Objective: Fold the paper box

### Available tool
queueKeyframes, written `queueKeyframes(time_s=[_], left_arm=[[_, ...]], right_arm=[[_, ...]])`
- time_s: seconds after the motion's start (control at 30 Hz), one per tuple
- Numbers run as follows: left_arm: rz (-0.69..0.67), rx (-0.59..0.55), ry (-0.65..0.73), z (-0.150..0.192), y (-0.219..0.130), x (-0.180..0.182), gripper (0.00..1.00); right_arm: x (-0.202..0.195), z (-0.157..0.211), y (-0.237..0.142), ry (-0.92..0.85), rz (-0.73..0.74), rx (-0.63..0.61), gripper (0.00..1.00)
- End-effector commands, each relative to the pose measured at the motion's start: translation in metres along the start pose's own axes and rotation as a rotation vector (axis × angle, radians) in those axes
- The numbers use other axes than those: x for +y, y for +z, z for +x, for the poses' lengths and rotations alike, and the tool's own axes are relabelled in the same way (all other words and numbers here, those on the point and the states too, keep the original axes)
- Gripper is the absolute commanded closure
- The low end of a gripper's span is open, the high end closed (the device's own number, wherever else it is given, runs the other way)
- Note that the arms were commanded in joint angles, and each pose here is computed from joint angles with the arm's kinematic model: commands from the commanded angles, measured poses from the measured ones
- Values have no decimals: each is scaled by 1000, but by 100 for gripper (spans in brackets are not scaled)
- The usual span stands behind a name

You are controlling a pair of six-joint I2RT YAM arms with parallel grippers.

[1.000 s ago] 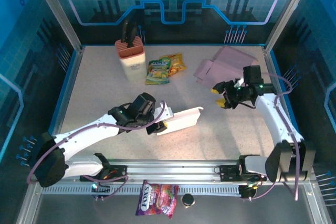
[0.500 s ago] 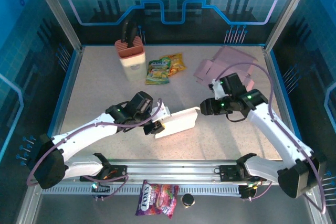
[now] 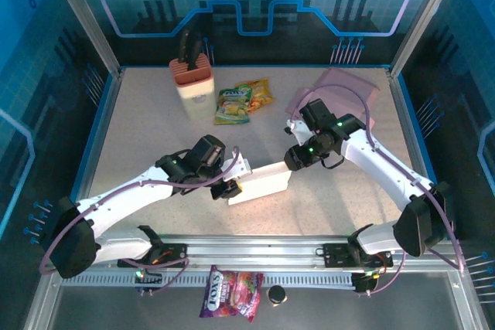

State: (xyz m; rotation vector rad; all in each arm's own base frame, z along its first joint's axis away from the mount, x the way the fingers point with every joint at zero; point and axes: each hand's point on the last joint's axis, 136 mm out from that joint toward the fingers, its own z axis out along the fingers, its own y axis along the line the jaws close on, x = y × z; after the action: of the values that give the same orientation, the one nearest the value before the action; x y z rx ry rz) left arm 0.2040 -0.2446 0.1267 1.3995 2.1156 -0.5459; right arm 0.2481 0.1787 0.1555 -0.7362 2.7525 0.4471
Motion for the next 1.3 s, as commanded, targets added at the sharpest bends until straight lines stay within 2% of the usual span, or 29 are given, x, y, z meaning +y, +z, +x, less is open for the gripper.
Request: queueKeyframes(time_s=[0.0, 0.3, 0.63, 1.03, 1.27], left_arm=[[14, -11, 25, -8, -3, 0, 63], [10, -12, 36, -10, -2, 2, 63], [3, -16, 39, -12, -1, 4, 63], [-26, -18, 29, -14, -1, 9, 63], [-78, -12, 9, -14, -1, 19, 62]], right_arm=[[9, 3, -1, -35, -34, 23, 56], [13, -6, 0, -23, -56, 8, 70], [13, -9, -1, -21, -47, 6, 79], [12, -9, -3, -6, -15, 3, 98], [18, -9, -5, 41, 2, 1, 100]])
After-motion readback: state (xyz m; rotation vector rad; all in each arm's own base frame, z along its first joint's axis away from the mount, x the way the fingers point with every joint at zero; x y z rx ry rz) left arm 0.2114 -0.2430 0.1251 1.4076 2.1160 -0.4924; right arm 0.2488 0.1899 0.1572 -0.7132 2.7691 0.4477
